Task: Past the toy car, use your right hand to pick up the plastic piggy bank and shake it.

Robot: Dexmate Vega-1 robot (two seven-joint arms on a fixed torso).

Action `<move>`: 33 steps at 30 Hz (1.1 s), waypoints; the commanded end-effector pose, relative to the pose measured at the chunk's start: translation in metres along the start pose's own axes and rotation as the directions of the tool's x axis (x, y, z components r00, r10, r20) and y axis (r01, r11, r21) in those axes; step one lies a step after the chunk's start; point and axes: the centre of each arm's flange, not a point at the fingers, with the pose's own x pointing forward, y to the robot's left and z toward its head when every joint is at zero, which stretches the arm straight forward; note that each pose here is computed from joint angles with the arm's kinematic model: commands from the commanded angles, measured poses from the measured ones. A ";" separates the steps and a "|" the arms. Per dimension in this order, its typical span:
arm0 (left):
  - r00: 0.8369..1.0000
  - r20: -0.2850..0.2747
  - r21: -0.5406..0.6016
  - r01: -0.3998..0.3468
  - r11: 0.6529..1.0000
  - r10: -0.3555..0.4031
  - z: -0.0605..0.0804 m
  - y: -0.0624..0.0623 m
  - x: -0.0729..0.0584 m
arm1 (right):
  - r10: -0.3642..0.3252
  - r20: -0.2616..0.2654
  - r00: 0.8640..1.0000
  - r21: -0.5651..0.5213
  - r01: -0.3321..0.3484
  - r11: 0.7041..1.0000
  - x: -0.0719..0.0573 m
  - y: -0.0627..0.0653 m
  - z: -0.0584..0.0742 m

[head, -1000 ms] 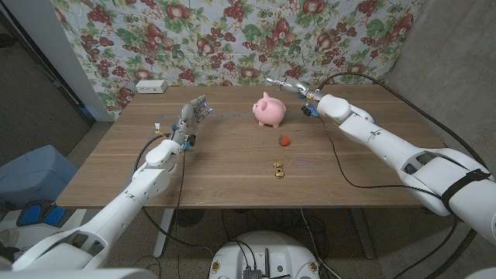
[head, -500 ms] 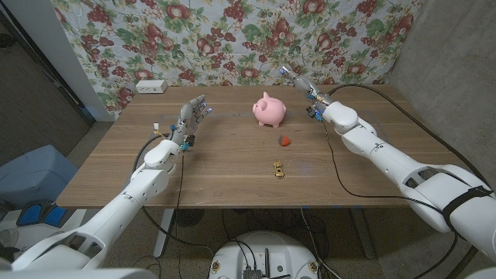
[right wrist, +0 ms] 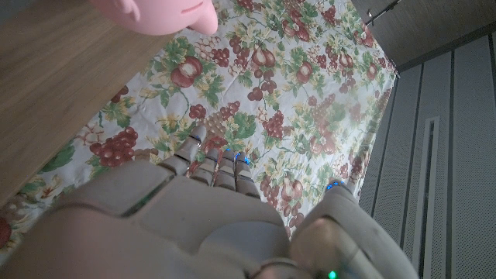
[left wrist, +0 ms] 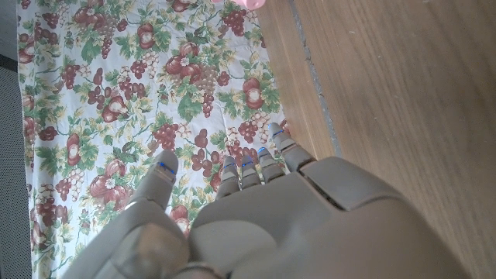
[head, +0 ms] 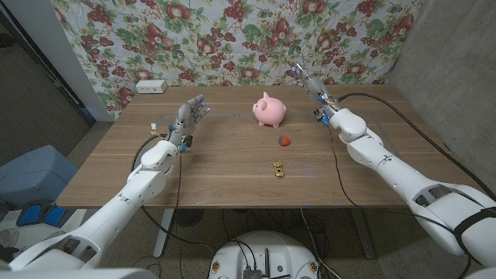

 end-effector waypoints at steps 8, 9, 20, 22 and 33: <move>0.999 0.027 0.011 0.034 0.999 -0.034 0.006 0.007 -0.006 | -0.125 -0.025 0.992 0.074 0.126 0.989 -0.049 -0.009 0.007; 0.999 0.029 0.011 0.038 0.999 -0.038 0.007 0.007 -0.006 | -0.127 -0.027 0.992 0.076 0.129 0.989 -0.051 -0.009 0.007; 0.997 0.032 0.011 0.072 0.997 -0.073 0.010 0.018 -0.007 | -0.197 -0.028 0.980 0.089 0.199 0.976 -0.071 -0.004 0.012; 0.996 0.031 0.007 0.079 0.997 -0.079 0.009 0.021 -0.007 | -0.211 -0.027 0.977 0.084 0.212 0.974 -0.073 -0.002 0.013; 0.994 0.017 0.000 0.112 0.994 -0.112 0.006 0.041 -0.009 | -0.376 0.013 0.927 0.048 0.375 0.926 -0.093 0.012 0.021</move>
